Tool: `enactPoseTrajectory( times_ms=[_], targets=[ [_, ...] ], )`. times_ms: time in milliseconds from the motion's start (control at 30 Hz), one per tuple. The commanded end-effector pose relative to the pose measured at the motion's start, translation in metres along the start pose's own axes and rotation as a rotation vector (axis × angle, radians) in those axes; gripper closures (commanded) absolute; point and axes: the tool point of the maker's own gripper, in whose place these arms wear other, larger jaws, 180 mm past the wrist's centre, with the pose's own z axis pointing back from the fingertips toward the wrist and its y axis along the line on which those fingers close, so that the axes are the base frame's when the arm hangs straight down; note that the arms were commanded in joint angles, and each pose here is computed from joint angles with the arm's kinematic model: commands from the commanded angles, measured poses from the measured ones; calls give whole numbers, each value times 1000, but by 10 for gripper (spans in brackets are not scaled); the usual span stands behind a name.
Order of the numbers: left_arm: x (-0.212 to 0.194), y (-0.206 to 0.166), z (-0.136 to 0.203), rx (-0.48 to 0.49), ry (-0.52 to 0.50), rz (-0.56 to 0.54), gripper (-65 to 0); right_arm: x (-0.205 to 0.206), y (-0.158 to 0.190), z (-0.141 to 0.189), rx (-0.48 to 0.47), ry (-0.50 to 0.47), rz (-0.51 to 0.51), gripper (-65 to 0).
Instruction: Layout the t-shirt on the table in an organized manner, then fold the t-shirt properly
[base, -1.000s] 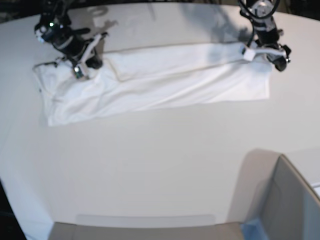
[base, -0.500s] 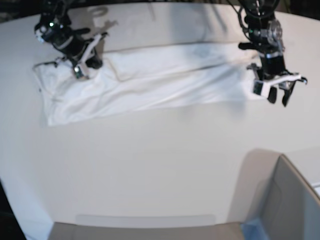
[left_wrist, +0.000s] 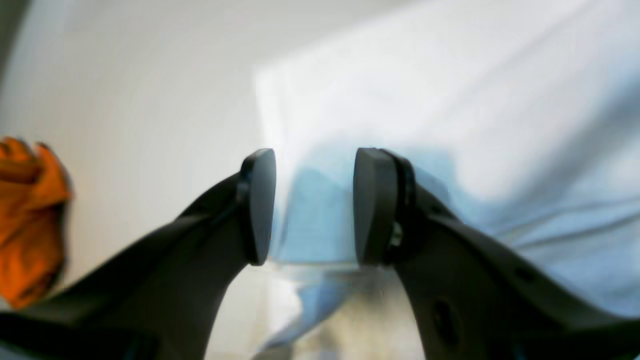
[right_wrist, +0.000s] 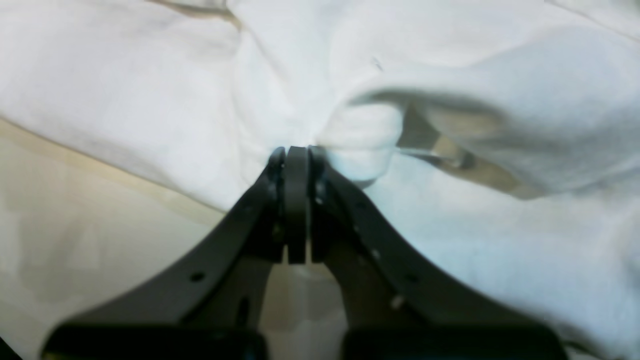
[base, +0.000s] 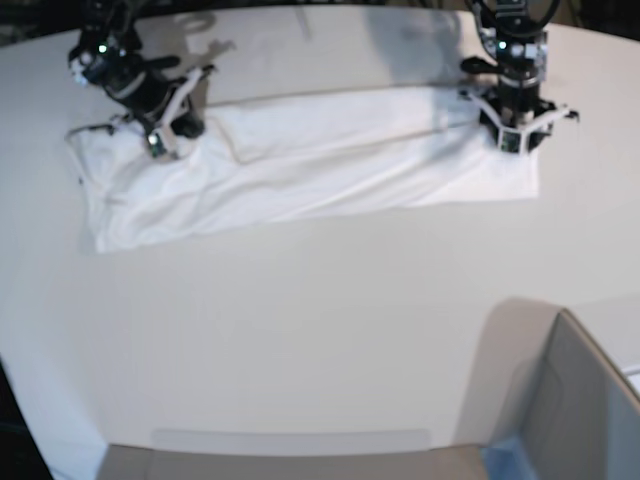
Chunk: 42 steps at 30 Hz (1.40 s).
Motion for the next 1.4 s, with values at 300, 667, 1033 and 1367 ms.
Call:
enactPoseTrajectory(
  times_ms=[300, 667, 1033, 1367],
  targets=[
    [-5, 0, -21, 8, 24, 11, -249, 59, 3, 18, -30, -171, 81, 0],
    [-7, 0, -21, 8, 27, 8, -249, 16, -4, 18, -51, 68, 64, -51],
    [-8, -1, -21, 5, 30, 5, -249, 9, -32, 31, -122, 1, -117, -168],
    [-14, -2, -18, 0, 42, 1, -249, 16, -67, 56, -218, -94, -207, -178]
  ],
)
